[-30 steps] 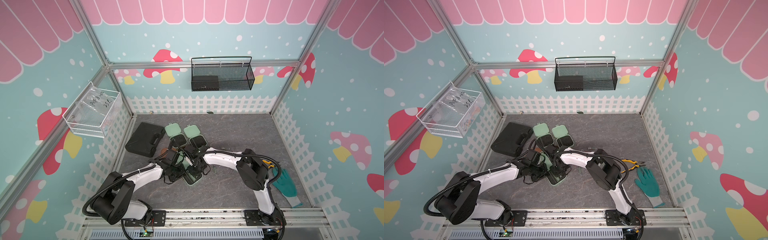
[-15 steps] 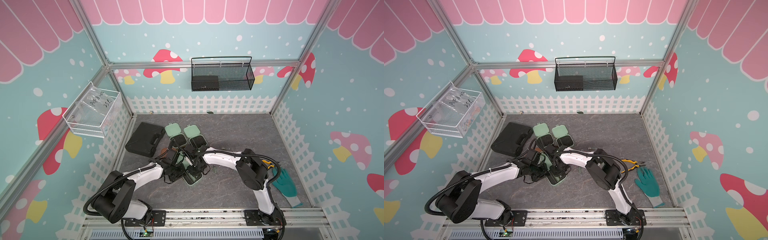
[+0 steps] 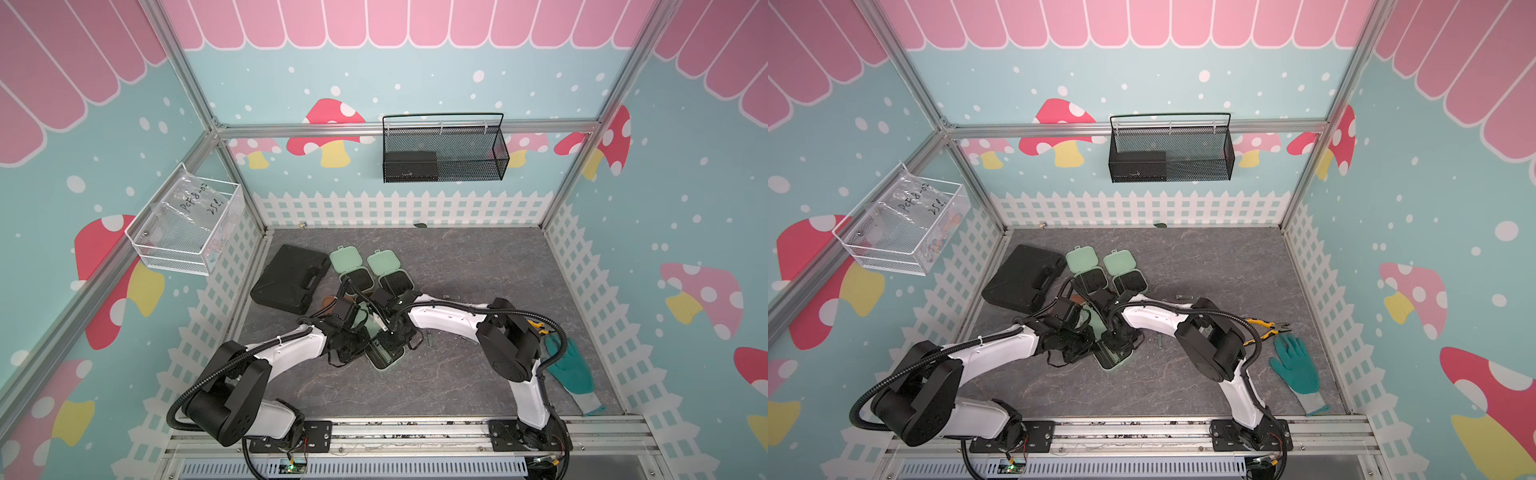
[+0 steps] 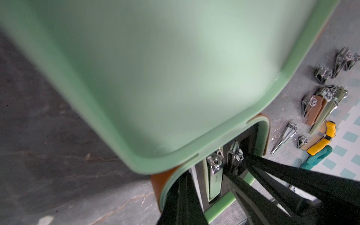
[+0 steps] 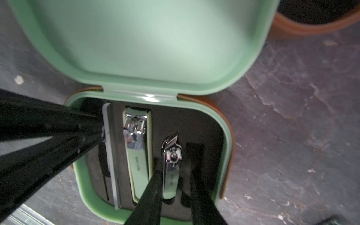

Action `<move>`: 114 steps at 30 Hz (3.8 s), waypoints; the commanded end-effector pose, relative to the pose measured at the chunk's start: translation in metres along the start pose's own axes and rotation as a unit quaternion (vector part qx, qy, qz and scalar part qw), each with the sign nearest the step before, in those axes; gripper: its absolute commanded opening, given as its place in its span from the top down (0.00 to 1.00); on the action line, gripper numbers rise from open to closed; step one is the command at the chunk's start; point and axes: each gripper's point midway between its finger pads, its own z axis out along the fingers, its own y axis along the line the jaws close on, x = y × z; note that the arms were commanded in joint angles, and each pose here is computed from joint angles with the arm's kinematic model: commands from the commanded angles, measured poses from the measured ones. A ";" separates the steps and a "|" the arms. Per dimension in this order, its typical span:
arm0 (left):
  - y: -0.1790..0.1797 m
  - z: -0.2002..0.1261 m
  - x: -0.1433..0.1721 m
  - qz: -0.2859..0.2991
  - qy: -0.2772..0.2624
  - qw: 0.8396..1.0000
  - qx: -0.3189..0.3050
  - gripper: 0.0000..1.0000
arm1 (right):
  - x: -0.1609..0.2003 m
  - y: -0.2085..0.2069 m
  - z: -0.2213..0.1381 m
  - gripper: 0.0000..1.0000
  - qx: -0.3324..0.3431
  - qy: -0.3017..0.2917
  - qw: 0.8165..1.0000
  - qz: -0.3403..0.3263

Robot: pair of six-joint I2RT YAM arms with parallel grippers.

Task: Organize nail clipper sets
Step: Place the nail clipper in the storage box, then pick up the nail clipper from the center of the board, then place the nail clipper in the storage box.

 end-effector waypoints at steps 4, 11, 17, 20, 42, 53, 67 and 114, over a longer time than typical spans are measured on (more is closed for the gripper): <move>0.035 0.007 0.002 -0.017 -0.002 0.997 -0.069 1.00 | -0.003 -0.007 -0.034 0.70 0.016 -0.020 1.000 -0.008; 0.036 0.007 0.003 -0.017 0.000 0.997 -0.071 1.00 | -0.008 0.004 -0.026 0.74 -0.016 -0.026 0.999 -0.009; 0.038 0.008 0.003 -0.017 0.000 0.997 -0.073 1.00 | -0.008 0.006 -0.007 0.84 -0.025 -0.018 0.999 -0.006; 0.038 0.008 0.004 -0.017 0.001 0.997 -0.073 1.00 | -0.007 0.007 0.005 0.88 -0.030 -0.010 0.999 -0.004; 0.038 0.006 0.004 -0.018 -0.002 0.997 -0.070 1.00 | -0.010 -0.026 -0.056 0.85 0.022 -0.076 0.996 0.044; 0.035 0.006 0.003 -0.018 -0.002 0.998 -0.067 1.00 | 0.045 -0.105 -0.046 0.65 0.097 -0.044 0.984 0.143; 0.035 0.007 0.004 -0.017 0.001 0.998 -0.068 1.00 | 0.050 -0.113 -0.010 0.66 0.112 -0.026 0.978 0.172; 0.038 0.004 0.005 -0.022 -0.003 0.997 -0.069 1.00 | -0.018 0.002 -0.009 0.99 0.010 -0.114 0.993 -0.039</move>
